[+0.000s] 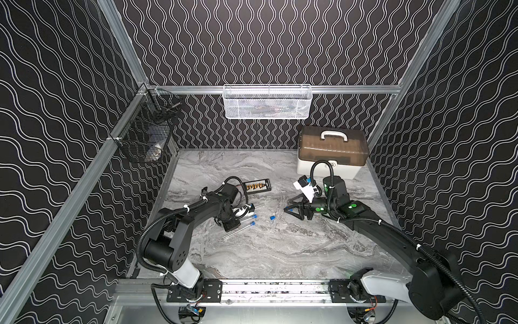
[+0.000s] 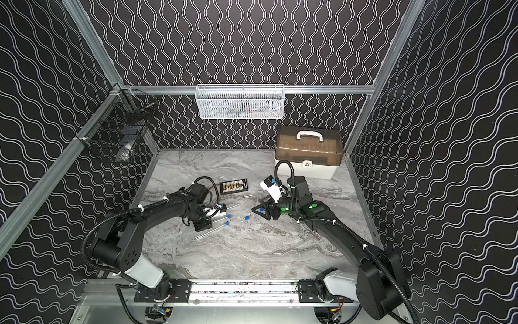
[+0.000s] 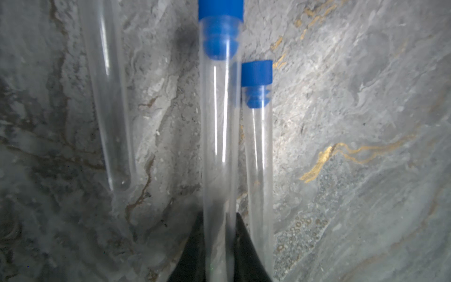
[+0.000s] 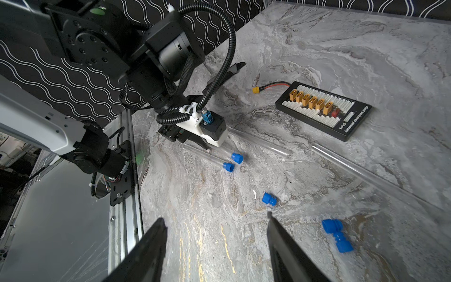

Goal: Insert stoppers into test tubes
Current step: Place the test tube at the center of the board.

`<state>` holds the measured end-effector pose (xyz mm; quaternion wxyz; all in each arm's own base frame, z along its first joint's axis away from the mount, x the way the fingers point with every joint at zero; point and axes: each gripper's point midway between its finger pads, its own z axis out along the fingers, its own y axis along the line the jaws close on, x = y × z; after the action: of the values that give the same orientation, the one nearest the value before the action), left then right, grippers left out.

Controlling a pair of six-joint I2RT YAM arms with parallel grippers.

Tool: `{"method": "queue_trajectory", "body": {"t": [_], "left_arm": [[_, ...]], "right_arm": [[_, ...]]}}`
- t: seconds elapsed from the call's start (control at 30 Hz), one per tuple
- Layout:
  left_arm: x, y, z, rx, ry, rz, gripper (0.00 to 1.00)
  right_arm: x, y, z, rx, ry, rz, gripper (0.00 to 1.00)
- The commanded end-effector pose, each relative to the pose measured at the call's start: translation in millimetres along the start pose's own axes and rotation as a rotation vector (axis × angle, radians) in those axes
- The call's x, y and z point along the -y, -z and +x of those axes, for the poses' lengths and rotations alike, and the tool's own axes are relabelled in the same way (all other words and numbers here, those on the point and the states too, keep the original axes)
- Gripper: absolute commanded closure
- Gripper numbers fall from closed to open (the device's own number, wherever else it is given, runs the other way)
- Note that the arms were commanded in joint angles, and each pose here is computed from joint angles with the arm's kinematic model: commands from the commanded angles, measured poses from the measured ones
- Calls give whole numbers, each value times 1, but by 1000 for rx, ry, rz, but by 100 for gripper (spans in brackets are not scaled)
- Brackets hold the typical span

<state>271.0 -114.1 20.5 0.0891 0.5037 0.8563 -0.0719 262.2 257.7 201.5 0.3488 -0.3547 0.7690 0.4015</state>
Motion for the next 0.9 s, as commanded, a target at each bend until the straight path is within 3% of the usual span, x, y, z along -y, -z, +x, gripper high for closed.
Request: {"method": "queue_trajectory", "body": {"t": [0.0, 0.1, 0.57, 0.87], "left_arm": [[3, -2, 7, -38, 9, 23, 93], [1, -4, 8, -50, 29, 18, 87], [-2, -5, 13, -84, 49, 11, 77], [-10, 0, 11, -71, 67, -36, 64]], "right_arm": [[-3, 0, -6, 24, 28, -18, 36], [-4, 1, -4, 22, 34, -19, 35], [-9, 7, 1, 23, 42, -16, 35], [-11, 12, 4, 20, 39, -2, 35]]}}
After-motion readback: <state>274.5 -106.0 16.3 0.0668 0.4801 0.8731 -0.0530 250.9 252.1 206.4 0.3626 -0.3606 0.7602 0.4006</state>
